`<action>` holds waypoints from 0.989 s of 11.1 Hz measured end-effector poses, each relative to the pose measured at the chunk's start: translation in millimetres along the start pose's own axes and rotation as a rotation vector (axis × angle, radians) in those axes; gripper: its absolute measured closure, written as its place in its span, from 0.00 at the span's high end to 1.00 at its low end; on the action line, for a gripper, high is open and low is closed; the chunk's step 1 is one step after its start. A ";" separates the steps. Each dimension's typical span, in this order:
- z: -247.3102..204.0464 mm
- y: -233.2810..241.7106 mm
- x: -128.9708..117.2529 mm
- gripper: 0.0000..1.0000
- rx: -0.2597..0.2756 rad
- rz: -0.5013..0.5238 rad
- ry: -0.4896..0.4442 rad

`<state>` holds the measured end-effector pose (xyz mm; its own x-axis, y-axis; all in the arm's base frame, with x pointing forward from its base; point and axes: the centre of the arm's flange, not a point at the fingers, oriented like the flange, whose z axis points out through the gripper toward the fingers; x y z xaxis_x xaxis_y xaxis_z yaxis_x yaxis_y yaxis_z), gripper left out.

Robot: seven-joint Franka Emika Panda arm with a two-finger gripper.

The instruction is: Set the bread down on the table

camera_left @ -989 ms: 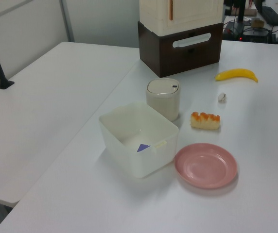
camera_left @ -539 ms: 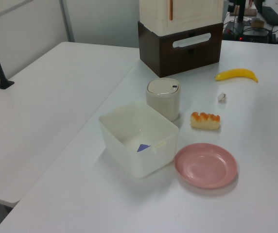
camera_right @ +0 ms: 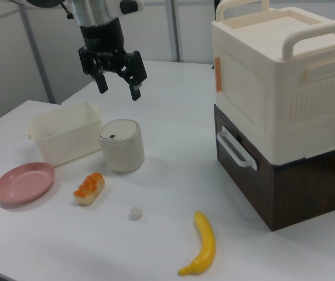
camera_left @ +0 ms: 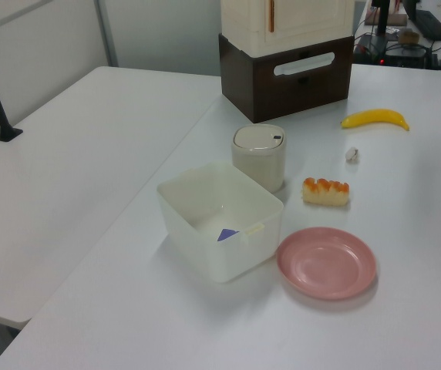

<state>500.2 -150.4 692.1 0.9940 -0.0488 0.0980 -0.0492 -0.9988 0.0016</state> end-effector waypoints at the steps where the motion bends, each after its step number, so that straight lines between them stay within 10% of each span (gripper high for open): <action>1: 0.0 -1.2 0.3 1.00 0.002 0.005 0.000; 7: 7.3 -33.1 9.6 1.00 0.005 0.178 -0.005; 11: 28.9 -62.0 17.6 1.00 0.006 0.118 -0.045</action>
<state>523.6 -89.5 665.0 0.9847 -0.1661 0.0522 -0.1656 -0.9861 -0.0136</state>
